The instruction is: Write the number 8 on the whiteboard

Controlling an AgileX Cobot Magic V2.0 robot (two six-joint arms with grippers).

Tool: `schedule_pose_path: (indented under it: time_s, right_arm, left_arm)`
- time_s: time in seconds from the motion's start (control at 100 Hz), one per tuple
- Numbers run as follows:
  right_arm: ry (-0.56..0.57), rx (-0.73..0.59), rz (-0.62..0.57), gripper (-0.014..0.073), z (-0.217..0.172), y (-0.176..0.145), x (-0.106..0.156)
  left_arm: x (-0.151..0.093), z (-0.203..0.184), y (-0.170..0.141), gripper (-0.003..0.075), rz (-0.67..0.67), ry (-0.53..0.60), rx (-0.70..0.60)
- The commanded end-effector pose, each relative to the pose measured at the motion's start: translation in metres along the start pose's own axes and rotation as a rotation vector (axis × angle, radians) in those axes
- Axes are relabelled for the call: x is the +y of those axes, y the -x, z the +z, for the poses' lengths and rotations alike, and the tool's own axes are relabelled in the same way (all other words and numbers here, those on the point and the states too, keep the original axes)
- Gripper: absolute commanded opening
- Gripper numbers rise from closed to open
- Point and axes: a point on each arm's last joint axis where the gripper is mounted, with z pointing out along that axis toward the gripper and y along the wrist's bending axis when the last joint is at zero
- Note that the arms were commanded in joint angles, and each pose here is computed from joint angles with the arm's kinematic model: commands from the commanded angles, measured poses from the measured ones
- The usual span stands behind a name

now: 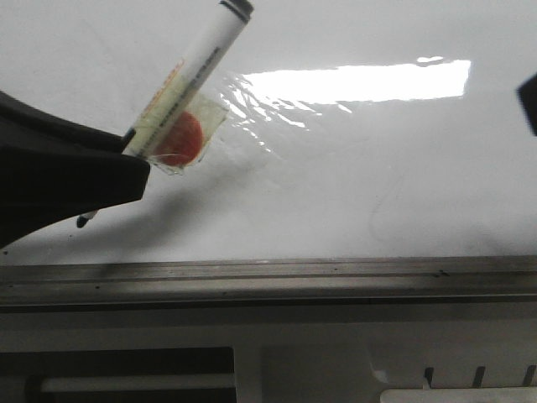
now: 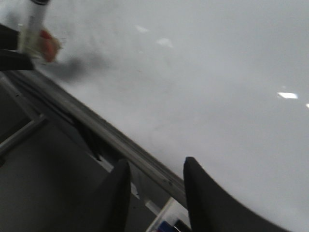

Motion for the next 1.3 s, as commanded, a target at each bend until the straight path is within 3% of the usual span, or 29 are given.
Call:
schedule_pose_path:
  time_s: [0.0,0.31,0.74,0.87,1.02,1.07,1.21,1.29]
  right_arm:
    - [0.062,-0.102,-0.043,0.0251,0.006,0.031,0.011]
    - [0.191,-0.121,-0.093,0.0251,0.036,0.071,0.043]
    - [0.204,-0.083,-0.045,0.0236,0.072,0.088,0.052]
    - [0.207,-0.085,-0.031,0.0176,0.074,0.089,0.053]
    - [0.210,-0.048,-0.034,-0.0003,0.074,0.086,0.053]
    - [0.210,-0.043,-0.033,-0.0072,0.074,0.085,0.053]
    - [0.211,-0.046,-0.030,-0.0063,0.074,0.085,0.053]
    - [0.210,-0.052,-0.033,-0.0063,0.074,0.086,0.053]
  left_arm:
    - [-0.003,0.003,0.023,-0.0020,0.040,-0.038,-0.133]
    - [-0.007,0.004,0.031,-0.0020,0.099,-0.081,-0.159]
    - [-0.009,0.004,0.031,-0.0020,0.134,-0.101,-0.157]
    - [-0.010,0.004,0.031,-0.0020,0.138,-0.103,-0.157]
    - [-0.010,0.004,0.031,-0.0016,0.136,-0.102,-0.157]
    - [-0.010,0.004,0.031,0.0018,0.136,-0.102,-0.157]
    - [-0.009,0.004,0.031,0.0227,0.134,-0.101,-0.157]
    - [-0.009,0.004,0.031,0.0309,0.122,-0.094,-0.160]
